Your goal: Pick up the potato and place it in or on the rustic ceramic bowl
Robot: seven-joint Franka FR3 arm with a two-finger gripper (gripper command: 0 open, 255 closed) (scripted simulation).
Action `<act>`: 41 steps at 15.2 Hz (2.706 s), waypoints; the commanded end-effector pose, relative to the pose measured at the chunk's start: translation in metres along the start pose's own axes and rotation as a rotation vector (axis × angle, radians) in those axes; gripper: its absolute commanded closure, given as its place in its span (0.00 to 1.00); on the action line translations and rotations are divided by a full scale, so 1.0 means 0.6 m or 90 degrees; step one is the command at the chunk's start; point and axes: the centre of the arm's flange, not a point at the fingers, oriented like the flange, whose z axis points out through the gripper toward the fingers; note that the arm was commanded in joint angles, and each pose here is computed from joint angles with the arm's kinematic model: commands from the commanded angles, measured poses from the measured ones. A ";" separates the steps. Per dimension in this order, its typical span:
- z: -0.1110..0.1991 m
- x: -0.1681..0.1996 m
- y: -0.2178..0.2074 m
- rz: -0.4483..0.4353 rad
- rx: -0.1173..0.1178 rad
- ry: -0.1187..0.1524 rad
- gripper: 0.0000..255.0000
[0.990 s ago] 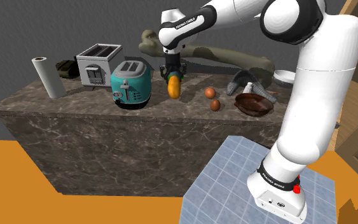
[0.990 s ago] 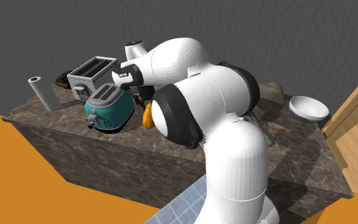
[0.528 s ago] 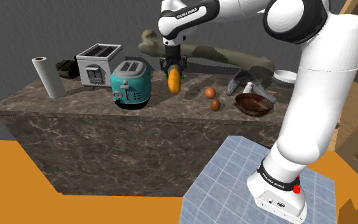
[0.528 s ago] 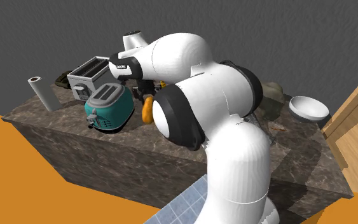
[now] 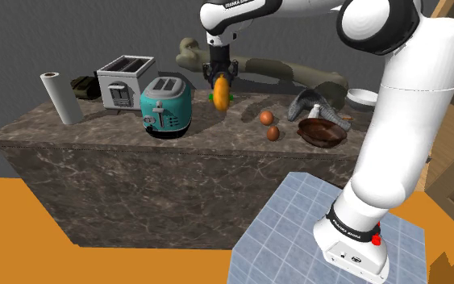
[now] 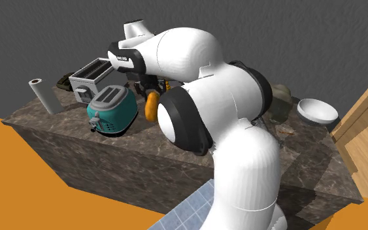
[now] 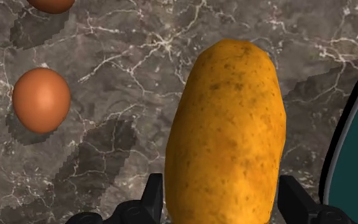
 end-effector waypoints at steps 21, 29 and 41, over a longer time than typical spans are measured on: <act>-0.012 -0.161 0.363 0.000 0.000 0.000 1.00; -0.003 -0.233 0.523 0.000 0.000 0.000 1.00; 0.050 -0.299 0.665 0.000 0.000 0.000 1.00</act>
